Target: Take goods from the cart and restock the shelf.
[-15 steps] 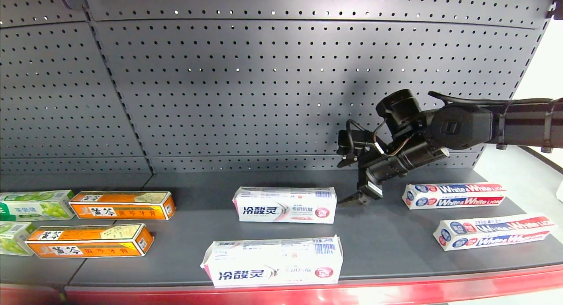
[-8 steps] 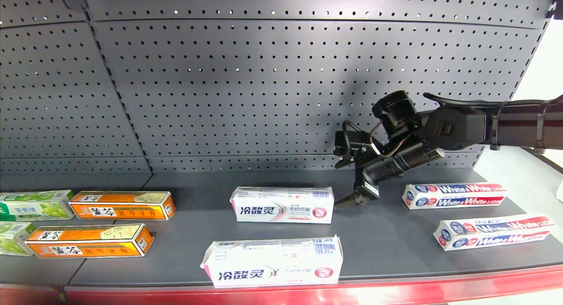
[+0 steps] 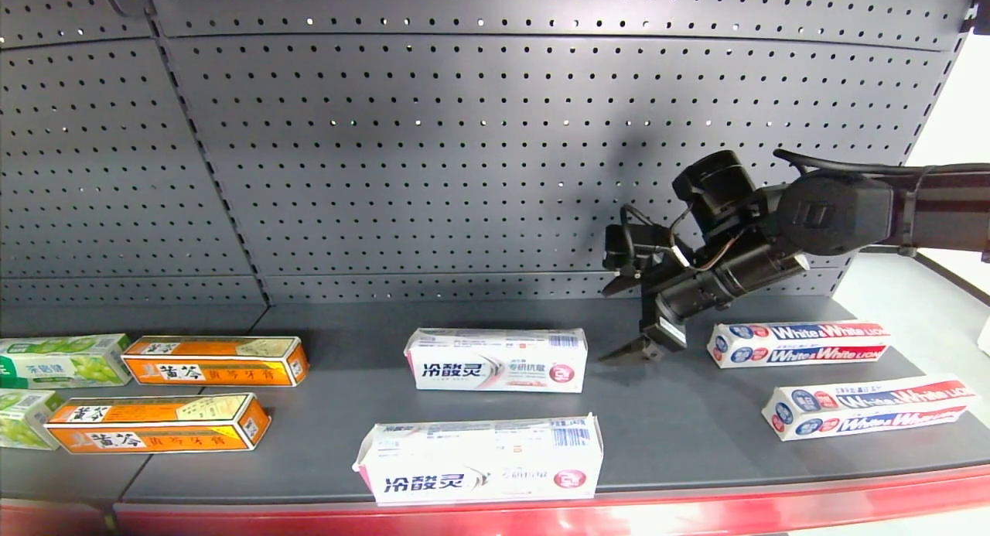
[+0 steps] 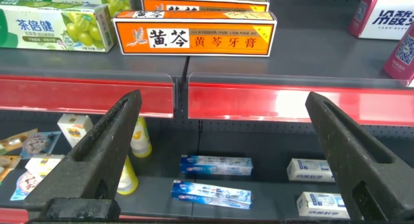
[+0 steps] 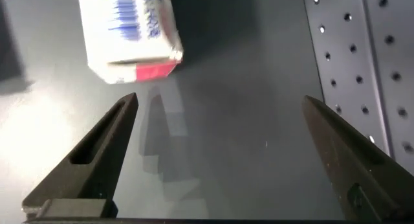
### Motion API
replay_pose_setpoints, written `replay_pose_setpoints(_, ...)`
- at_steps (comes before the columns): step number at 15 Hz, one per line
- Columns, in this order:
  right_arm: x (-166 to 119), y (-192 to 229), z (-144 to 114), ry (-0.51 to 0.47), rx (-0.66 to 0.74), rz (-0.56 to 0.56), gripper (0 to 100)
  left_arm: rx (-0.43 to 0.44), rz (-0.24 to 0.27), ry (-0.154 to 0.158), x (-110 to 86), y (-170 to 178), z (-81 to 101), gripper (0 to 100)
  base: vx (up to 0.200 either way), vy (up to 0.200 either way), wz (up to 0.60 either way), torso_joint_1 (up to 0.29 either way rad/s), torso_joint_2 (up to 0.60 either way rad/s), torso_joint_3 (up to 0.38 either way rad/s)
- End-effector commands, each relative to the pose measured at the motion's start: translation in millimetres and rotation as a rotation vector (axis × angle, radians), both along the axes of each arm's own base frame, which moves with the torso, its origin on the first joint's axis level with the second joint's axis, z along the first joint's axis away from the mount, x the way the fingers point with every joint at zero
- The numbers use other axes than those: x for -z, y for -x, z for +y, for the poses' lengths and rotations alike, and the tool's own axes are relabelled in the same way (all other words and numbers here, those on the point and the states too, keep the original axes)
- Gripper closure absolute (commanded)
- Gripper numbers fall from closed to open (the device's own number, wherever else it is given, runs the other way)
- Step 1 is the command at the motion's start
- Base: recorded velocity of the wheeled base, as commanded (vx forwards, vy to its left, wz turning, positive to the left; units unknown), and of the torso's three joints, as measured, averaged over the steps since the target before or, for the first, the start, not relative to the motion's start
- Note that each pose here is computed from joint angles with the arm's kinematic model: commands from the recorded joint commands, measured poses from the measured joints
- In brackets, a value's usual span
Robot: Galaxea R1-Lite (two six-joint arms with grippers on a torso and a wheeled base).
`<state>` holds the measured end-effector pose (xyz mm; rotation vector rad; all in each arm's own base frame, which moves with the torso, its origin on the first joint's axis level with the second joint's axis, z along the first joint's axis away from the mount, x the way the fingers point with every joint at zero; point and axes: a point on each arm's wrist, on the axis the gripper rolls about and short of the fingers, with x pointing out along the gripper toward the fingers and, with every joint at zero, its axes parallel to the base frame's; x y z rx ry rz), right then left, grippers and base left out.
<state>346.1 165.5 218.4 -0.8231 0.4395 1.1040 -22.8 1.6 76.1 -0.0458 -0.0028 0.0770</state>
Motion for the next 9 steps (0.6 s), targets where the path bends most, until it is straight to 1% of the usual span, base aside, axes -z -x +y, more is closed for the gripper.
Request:
replay_pose_setpoints(1,-16.6,13.9,-14.3,-0.012,0.018,-0.029,0,0.000,0.000,0.000,0.0,0.0,0.0,0,0.000,0.000,0.00,0.000,0.00,0.000)
replay_pose_setpoints(3,-21.4,30.2,-30.4,-0.010,0.040,-0.034,0,0.000,0.000,0.000,0.0,0.0,0.0,0,0.000,0.000,0.00,0.000,0.00,0.000)
replay_pose_setpoints(5,-26.6,51.4,-45.7,-0.022,0.060,-0.062,0,0.000,0.000,0.000,0.0,0.0,0.0,0,0.000,0.000,0.00,0.000,0.00,0.000)
replay_pose_setpoints(7,-37.4,84.4,-67.8,-0.038,0.092,-0.111,0,-0.001,0.000,0.000,0.0,0.0,0.0,0,0.000,0.000,0.00,0.000,0.00,0.000)
replay_pose_setpoints(9,-53.9,128.0,-85.5,-0.068,0.111,-0.171,0,0.000,0.000,0.000,0.0,0.0,0.0,0,0.000,0.000,0.00,0.000,0.00,0.000)
